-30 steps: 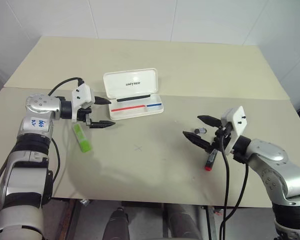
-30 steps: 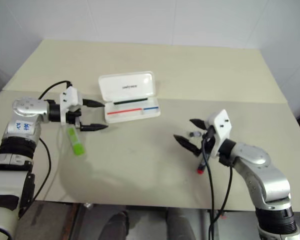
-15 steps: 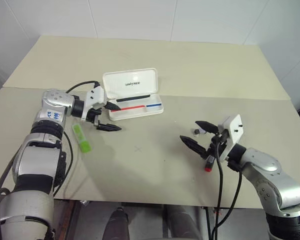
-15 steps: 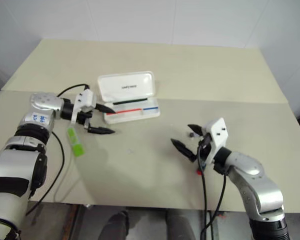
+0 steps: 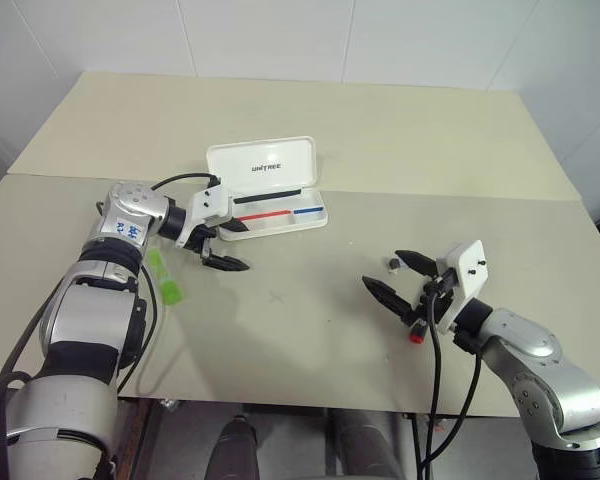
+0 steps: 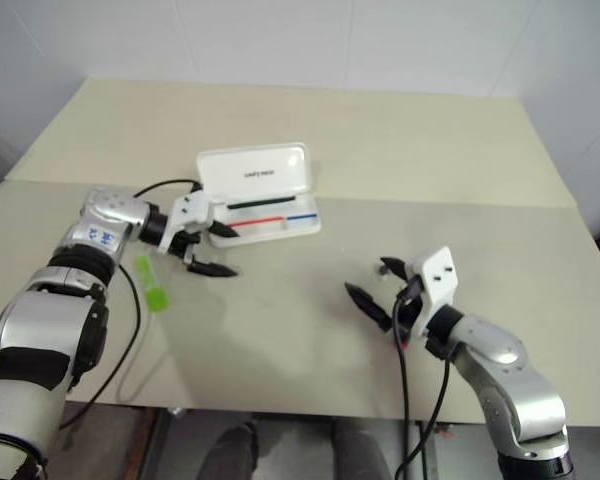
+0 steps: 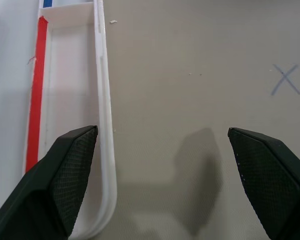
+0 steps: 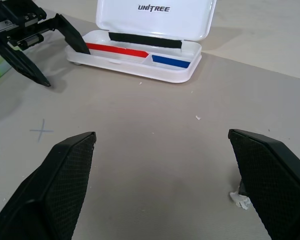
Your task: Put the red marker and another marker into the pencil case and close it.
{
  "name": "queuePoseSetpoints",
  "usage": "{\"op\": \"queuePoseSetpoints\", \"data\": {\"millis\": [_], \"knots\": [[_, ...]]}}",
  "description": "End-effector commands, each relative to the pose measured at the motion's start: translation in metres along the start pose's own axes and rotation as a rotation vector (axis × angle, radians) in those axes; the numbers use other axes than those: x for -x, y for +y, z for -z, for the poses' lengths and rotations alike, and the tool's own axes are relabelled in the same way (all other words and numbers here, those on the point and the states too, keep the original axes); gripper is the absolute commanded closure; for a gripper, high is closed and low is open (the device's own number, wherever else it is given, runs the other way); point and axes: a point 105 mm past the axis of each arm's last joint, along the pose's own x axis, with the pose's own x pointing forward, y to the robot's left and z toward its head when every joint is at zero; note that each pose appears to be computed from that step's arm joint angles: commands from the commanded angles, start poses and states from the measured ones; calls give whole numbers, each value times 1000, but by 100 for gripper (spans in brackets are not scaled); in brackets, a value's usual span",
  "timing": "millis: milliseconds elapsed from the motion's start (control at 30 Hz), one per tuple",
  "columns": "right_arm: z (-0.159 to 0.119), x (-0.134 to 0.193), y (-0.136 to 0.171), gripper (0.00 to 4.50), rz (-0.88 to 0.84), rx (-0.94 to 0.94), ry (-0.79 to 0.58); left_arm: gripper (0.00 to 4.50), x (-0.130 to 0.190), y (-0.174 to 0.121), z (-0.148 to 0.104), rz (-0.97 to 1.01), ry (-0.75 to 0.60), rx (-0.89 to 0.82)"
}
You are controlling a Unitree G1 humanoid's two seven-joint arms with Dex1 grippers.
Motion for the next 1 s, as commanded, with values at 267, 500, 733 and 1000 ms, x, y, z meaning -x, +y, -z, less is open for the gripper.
{"op": "queuePoseSetpoints", "data": {"millis": [267, 500, 733, 1000], "knots": [[-16, -2, 1, 0, -8, 43, -56, 122, -9, 13, 1, -74, 130, -28], [-18, -2, -1, 0, -4, 50, -55, 360, -13, 15, -2, -93, 129, -50], [-20, -1, -5, 0, -7, 63, -50, 449, -14, 16, -8, -103, 94, -66], [-22, 2, -12, 0, -17, 85, -33, 449, -7, 17, -19, -91, 44, -117]]}}
